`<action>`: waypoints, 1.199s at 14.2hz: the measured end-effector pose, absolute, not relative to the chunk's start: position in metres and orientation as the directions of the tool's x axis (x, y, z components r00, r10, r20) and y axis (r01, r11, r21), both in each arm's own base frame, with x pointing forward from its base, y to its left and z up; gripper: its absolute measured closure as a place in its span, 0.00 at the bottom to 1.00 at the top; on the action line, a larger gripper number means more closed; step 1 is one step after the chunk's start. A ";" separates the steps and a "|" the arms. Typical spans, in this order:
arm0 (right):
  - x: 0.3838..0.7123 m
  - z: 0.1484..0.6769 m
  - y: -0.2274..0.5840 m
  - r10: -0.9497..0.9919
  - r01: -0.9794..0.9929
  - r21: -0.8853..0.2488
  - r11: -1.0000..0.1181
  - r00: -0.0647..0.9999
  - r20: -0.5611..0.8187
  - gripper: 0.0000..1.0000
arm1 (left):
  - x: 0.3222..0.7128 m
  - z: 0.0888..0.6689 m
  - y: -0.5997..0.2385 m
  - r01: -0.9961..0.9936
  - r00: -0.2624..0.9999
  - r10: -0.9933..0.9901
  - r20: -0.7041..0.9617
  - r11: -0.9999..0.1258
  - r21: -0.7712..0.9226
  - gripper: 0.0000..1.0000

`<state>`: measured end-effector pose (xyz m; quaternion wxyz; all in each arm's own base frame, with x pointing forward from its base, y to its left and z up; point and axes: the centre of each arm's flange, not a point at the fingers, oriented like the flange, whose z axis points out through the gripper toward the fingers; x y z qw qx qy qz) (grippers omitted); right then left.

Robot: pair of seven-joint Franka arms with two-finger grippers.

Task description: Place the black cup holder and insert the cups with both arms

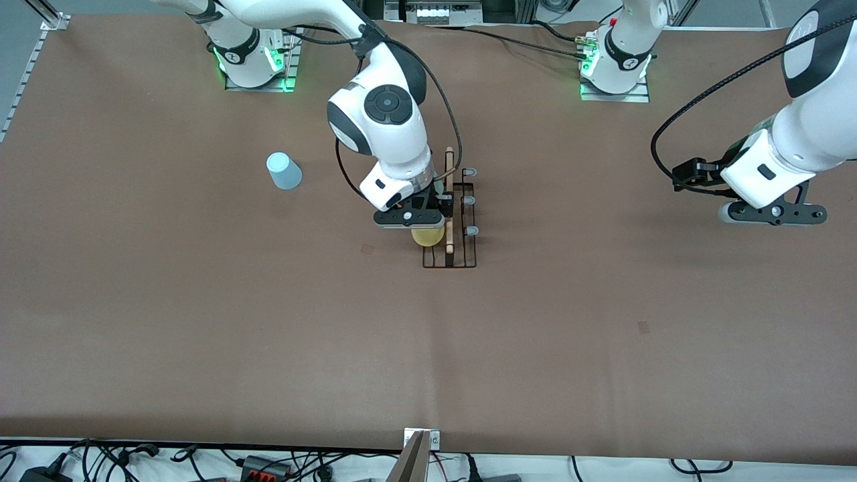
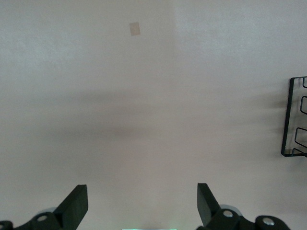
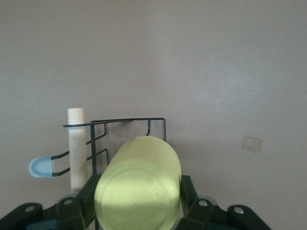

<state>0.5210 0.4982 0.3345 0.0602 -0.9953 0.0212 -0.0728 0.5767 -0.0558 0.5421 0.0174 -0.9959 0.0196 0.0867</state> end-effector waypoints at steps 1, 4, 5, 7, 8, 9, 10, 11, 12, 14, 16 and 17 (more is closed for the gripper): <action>0.522 0.332 0.498 -0.052 -0.035 -0.121 -0.992 0.989 0.141 0.22 | 0.577 0.542 -0.056 -0.042 0.984 -0.036 -0.173 -0.999 -0.031 0.00; 0.529 0.338 0.493 -0.063 -0.044 -0.124 -0.991 0.986 0.155 0.00 | 0.577 0.542 -0.056 -0.042 0.984 -0.036 -0.173 -0.999 -0.031 0.00; 0.536 0.346 0.488 -0.075 -0.053 -0.130 -0.990 0.983 0.169 0.00 | 0.577 0.542 -0.056 -0.042 0.984 -0.036 -0.173 -0.999 -0.031 0.00; 0.556 0.372 0.461 -0.115 -0.094 -0.121 -0.988 0.976 0.183 0.00 | 0.577 0.542 -0.056 -0.042 0.984 -0.036 -0.173 -0.999 -0.031 0.00; 0.569 0.388 0.436 -0.124 -0.108 -0.098 -0.989 0.976 0.179 0.00 | 0.577 0.542 -0.055 -0.041 0.984 -0.035 -0.173 -0.999 -0.031 0.00; 0.582 0.408 0.406 -0.127 -0.116 -0.071 -0.991 0.977 0.173 0.00 | 0.577 0.542 -0.055 -0.041 0.984 -0.035 -0.173 -0.999 -0.031 0.00; 0.595 0.430 0.370 -0.132 -0.126 -0.045 -0.991 0.977 0.168 0.00 | 0.577 0.542 -0.055 -0.042 0.984 -0.036 -0.173 -0.999 -0.031 0.00; 0.606 0.454 0.330 -0.147 -0.145 -0.024 -0.989 0.976 0.160 0.00 | 0.577 0.542 -0.055 -0.045 0.984 -0.039 -0.173 -0.999 -0.030 0.00; 0.614 0.479 0.288 -0.169 -0.169 -0.015 -0.986 0.975 0.146 0.00 | 0.577 0.542 -0.055 -0.058 0.983 -0.053 -0.173 -0.998 -0.027 0.00; 0.621 0.522 0.203 -0.207 -0.206 -0.015 -0.978 0.972 0.111 0.00 | 0.577 0.543 -0.053 -0.111 0.979 -0.108 -0.173 -0.994 -0.003 0.00; 0.619 0.552 0.116 -0.187 -0.187 -0.007 -0.982 0.980 0.075 0.00 | 0.578 0.544 -0.041 -0.144 0.974 -0.146 -0.171 -0.989 0.021 0.00; 0.618 0.561 0.076 -0.167 -0.167 -0.003 -0.986 0.984 0.067 0.00 | 0.578 0.544 -0.033 -0.144 0.974 -0.146 -0.170 -0.989 0.026 0.00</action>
